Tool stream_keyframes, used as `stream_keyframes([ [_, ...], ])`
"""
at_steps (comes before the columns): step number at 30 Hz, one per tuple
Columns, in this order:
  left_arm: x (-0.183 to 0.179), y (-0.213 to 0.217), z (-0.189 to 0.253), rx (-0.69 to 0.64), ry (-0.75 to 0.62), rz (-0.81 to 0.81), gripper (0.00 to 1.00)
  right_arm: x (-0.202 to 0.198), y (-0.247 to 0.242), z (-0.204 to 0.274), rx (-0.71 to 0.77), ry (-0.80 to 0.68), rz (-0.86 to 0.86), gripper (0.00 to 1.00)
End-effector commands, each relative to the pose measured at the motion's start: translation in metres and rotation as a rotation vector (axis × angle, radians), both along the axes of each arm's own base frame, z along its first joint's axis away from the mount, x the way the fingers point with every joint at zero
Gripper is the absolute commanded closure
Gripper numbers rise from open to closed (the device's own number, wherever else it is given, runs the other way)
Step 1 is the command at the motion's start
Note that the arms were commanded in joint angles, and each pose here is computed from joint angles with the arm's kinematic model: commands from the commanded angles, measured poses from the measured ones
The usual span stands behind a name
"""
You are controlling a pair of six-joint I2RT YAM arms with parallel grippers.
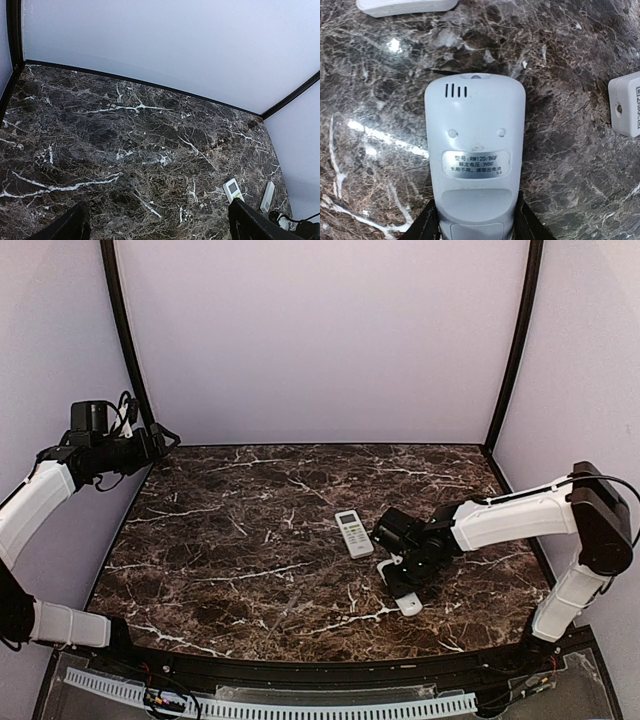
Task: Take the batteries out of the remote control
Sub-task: Pick up the remote control from the center of the board, then pass from the right arm to the left
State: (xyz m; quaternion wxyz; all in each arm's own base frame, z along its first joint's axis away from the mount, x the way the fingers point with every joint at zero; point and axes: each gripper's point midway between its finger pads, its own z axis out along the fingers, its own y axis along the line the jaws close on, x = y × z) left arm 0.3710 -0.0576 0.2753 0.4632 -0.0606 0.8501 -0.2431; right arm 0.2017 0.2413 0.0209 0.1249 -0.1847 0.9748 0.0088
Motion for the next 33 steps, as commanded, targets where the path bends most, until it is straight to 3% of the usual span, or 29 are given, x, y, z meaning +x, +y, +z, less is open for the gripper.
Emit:
stream_keyframes([
  [1,-0.003,-0.002,-0.005,0.011,0.015,-0.008,0.04,0.01,0.022,0.035,0.112,-0.087,0.046,0.75],
  [4,-0.003,-0.014,-0.006,-0.003,0.013,-0.051,0.05,0.014,0.037,0.056,0.195,-0.127,0.089,0.75],
  [9,-0.012,-0.073,-0.02,-0.014,0.041,-0.231,0.06,0.031,0.072,0.082,0.313,-0.205,0.155,0.75],
  [14,-0.032,-0.149,-0.052,-0.112,0.165,-0.485,0.1,0.054,0.121,0.101,0.427,-0.288,0.242,0.75],
  [18,-0.047,-0.187,-0.068,-0.186,0.241,-0.623,0.17,0.062,0.16,0.112,0.505,-0.326,0.327,0.75],
  [28,-0.062,-0.215,-0.081,-0.261,0.313,-0.734,0.18,0.069,0.23,0.127,0.587,-0.371,0.464,0.74],
  [33,-0.061,-0.217,-0.091,-0.273,0.363,-0.724,0.26,0.065,0.249,0.136,0.611,-0.389,0.505,0.74],
])
